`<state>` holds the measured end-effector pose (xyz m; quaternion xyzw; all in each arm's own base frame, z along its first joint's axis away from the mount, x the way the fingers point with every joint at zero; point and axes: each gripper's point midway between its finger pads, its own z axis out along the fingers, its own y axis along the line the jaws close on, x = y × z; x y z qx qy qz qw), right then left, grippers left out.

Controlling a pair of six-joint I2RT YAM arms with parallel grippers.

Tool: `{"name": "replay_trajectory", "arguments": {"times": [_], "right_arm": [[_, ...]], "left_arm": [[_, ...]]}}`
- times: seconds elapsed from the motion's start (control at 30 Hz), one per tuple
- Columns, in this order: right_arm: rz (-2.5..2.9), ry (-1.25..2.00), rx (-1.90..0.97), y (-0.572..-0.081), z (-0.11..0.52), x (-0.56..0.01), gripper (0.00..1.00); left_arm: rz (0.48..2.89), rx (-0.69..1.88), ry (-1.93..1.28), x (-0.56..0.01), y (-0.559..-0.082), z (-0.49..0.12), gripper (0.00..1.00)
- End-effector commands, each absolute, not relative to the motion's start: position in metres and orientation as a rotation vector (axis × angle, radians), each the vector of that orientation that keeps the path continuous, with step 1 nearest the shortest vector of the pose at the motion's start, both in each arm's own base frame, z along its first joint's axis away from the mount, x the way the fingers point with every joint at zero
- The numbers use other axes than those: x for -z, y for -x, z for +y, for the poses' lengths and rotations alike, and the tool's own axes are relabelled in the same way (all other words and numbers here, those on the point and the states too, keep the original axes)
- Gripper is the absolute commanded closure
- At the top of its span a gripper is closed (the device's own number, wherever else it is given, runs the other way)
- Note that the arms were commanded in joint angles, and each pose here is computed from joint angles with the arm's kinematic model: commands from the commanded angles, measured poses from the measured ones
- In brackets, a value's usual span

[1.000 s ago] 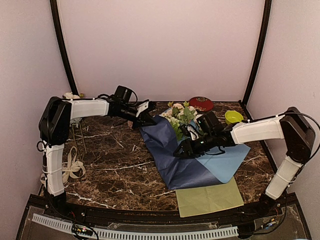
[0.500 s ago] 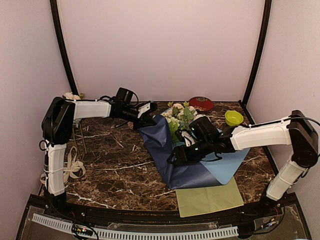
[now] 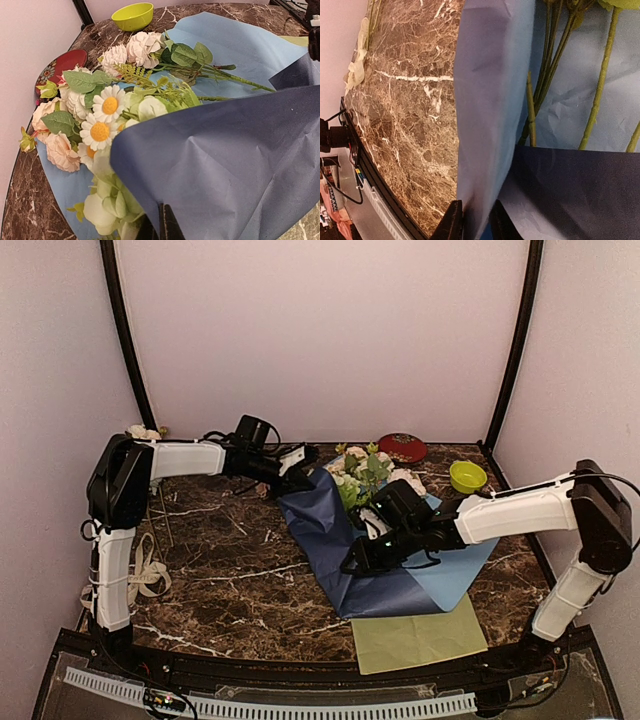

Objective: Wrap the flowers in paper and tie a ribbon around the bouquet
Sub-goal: Fold the one-fourth-folded wrapping paper at the center of the board.

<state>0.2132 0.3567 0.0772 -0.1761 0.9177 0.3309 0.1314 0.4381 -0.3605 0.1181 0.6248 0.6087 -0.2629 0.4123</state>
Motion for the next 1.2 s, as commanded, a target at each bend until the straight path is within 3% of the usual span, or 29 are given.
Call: {"name": "replay_trajectory", "arguments": {"times": [0.0, 0.1, 0.4, 0.43, 0.5, 0.6, 0.8, 1.0, 1.17], "right_arm": [[2.670, 0.499, -0.955, -0.208, 0.352, -0.076, 0.88], [2.715, 0.489, -0.966, -0.197, 0.344, -0.061, 1.00], [2.761, 0.469, -1.011, -0.185, 0.331, -0.041, 1.00], [2.756, 0.471, -1.021, -0.186, 0.332, -0.042, 1.00], [2.747, 0.478, -1.038, -0.188, 0.333, -0.045, 1.00], [2.738, 0.484, -1.044, -0.191, 0.333, -0.048, 1.00], [2.725, 0.480, -1.081, -0.196, 0.328, -0.051, 1.00], [2.719, 0.472, -1.111, -0.197, 0.327, -0.053, 1.00], [2.733, 0.475, -1.114, -0.195, 0.326, -0.050, 1.00]], "left_arm": [[1.489, 0.617, -1.560, -0.137, -0.447, -0.365, 1.00], [1.474, 0.619, -1.555, -0.141, -0.449, -0.366, 1.00], [1.534, 0.500, -1.535, -0.137, -0.466, -0.359, 0.98], [1.542, 0.502, -1.524, -0.140, -0.468, -0.359, 0.87], [1.573, 0.513, -1.496, -0.146, -0.470, -0.358, 0.55], [1.583, 0.579, -1.486, -0.162, -0.467, -0.348, 0.38], [1.514, 0.650, -1.536, -0.178, -0.456, -0.302, 0.37], [1.478, 0.685, -1.742, -0.143, -0.417, -0.287, 0.54], [1.465, 0.677, -1.740, -0.125, -0.417, -0.289, 0.49]]}}
